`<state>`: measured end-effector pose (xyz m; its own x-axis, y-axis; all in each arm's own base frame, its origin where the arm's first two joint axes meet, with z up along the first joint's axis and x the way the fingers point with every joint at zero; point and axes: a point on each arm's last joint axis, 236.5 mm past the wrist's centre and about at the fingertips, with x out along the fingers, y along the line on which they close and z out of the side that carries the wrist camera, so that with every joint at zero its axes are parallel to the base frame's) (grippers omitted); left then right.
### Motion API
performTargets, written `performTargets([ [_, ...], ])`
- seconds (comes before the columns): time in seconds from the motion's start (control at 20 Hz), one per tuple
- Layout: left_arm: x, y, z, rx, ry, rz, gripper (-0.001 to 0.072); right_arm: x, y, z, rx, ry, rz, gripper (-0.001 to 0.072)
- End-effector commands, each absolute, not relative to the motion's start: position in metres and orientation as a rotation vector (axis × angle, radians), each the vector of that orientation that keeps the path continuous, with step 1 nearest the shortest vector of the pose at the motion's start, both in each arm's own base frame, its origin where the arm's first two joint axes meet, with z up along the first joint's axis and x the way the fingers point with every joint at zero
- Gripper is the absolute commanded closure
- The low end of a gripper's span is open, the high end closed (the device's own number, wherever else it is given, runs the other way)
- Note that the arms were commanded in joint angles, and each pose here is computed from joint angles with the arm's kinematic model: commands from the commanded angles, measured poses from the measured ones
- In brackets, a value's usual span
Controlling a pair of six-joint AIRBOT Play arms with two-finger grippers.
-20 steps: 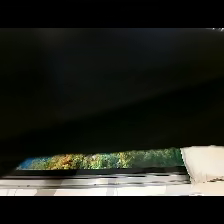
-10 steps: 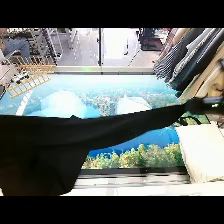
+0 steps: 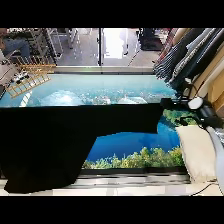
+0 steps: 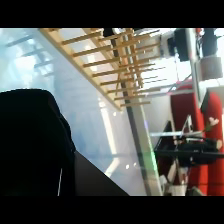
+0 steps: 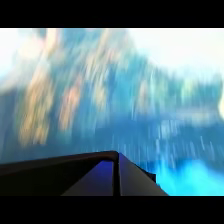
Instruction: Fold the clothes and pants, and hang the long-sleeved shirts on hangers.
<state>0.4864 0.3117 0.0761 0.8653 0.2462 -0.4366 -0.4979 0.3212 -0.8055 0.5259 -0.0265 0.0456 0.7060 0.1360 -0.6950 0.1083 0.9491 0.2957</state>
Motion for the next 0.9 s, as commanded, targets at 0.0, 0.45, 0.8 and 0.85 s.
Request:
performTargets([
  [0.0,0.552,0.312,0.04,-1.154,0.126,0.583,0.0631,0.6,-0.034,0.017,0.367,0.637,-0.038,0.0702],
  [0.45,0.408,0.337,0.022,-0.603,0.832,0.48,0.0019,0.508,0.024,0.02,0.367,1.089,0.295,0.0154],
  [0.8,0.331,0.342,-0.054,-0.794,1.109,0.5,0.0018,0.355,0.184,0.017,0.553,1.396,0.715,0.0193],
  [0.85,0.334,0.343,-0.062,-0.805,1.109,0.499,0.0018,0.342,0.205,0.01,0.56,1.422,0.729,0.0211],
])
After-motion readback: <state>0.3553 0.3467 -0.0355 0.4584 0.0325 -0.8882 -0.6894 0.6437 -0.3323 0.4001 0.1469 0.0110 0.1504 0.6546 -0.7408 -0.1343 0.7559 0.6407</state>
